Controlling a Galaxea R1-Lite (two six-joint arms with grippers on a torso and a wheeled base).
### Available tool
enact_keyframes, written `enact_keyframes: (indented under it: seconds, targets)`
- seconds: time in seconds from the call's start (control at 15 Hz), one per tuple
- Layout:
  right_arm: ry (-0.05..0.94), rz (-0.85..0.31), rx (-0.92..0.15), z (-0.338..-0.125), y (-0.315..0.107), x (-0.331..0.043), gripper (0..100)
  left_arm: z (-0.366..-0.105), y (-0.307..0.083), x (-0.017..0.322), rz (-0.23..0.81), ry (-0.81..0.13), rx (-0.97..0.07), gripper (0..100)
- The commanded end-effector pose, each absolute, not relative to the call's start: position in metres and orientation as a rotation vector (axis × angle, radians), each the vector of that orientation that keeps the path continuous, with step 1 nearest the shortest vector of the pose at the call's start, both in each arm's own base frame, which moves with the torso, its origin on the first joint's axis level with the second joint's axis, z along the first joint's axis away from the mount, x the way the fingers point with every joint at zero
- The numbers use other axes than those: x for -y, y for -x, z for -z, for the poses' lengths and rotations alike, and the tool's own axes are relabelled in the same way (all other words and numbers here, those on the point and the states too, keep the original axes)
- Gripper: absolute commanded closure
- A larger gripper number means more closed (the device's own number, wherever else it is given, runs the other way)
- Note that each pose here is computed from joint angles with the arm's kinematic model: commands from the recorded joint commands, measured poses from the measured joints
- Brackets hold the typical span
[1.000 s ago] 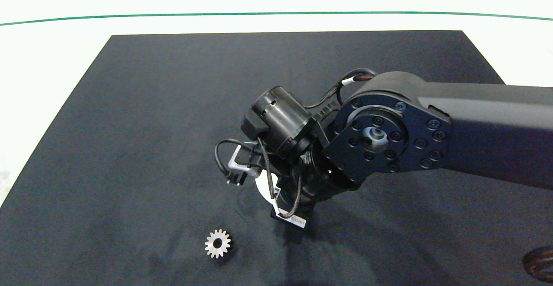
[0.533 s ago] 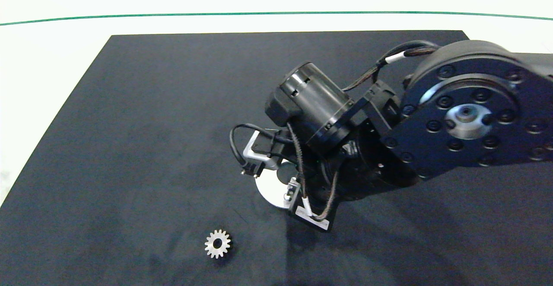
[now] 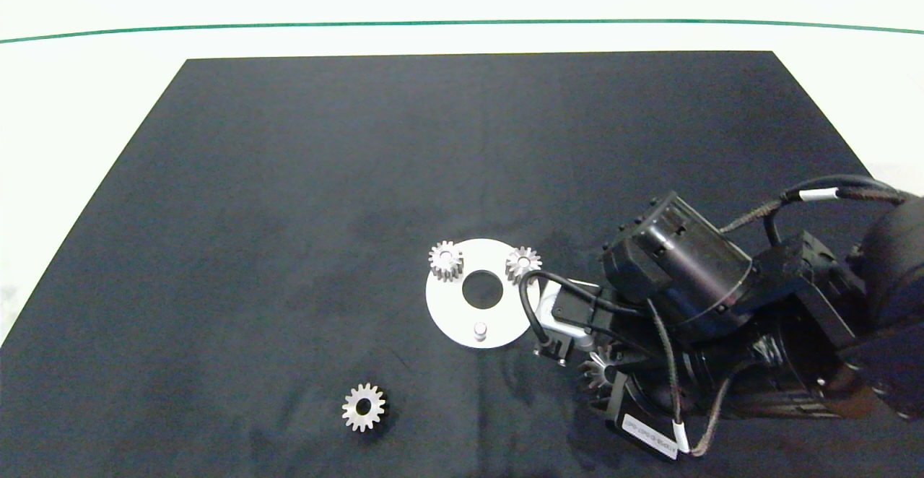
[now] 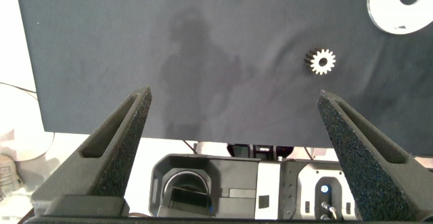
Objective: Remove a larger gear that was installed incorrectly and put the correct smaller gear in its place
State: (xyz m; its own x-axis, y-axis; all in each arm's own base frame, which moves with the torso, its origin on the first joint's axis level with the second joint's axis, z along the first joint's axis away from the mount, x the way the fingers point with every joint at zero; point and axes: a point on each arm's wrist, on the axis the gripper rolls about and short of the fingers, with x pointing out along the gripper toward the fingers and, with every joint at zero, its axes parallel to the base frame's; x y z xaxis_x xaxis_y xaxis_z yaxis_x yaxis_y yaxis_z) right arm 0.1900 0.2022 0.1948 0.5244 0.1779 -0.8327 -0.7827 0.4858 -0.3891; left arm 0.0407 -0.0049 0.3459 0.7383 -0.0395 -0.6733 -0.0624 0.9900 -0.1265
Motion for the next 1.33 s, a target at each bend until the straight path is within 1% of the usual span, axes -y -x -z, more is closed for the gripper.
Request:
enact_keyframes:
  seconds: [0.07,0.2,0.4,0.73,0.8,1.13,1.33]
  targets:
    - [0.807,-0.64,-0.86,-0.18,-0.187,-0.168,100,-0.345,-0.041,0.005,-0.014,0.143,-0.752,0]
    - [0.797,-0.634,-0.863,-0.173,-0.19,-0.167,100,-0.345,-0.041,0.005,-0.016,0.144,-0.752,0]
    - [0.77,-0.641,-0.82,-0.165,-0.193,-0.169,100,-0.345,-0.041,0.005,-0.016,0.144,-0.75,0]
    - [0.77,-0.642,-0.82,-0.163,-0.192,-0.169,100,-0.345,-0.041,0.005,-0.016,0.144,-0.75,0]
    - [0.771,-0.643,-0.819,-0.163,-0.192,-0.169,0,-0.345,-0.041,0.005,-0.016,0.144,-0.752,0]
    - [0.775,-0.639,-0.815,-0.164,-0.192,-0.169,0,-0.345,-0.041,0.005,-0.016,0.144,-0.75,0]
    - [0.768,-0.64,-0.785,-0.172,-0.191,-0.17,0,-0.345,-0.042,0.005,-0.017,0.145,-0.756,0]
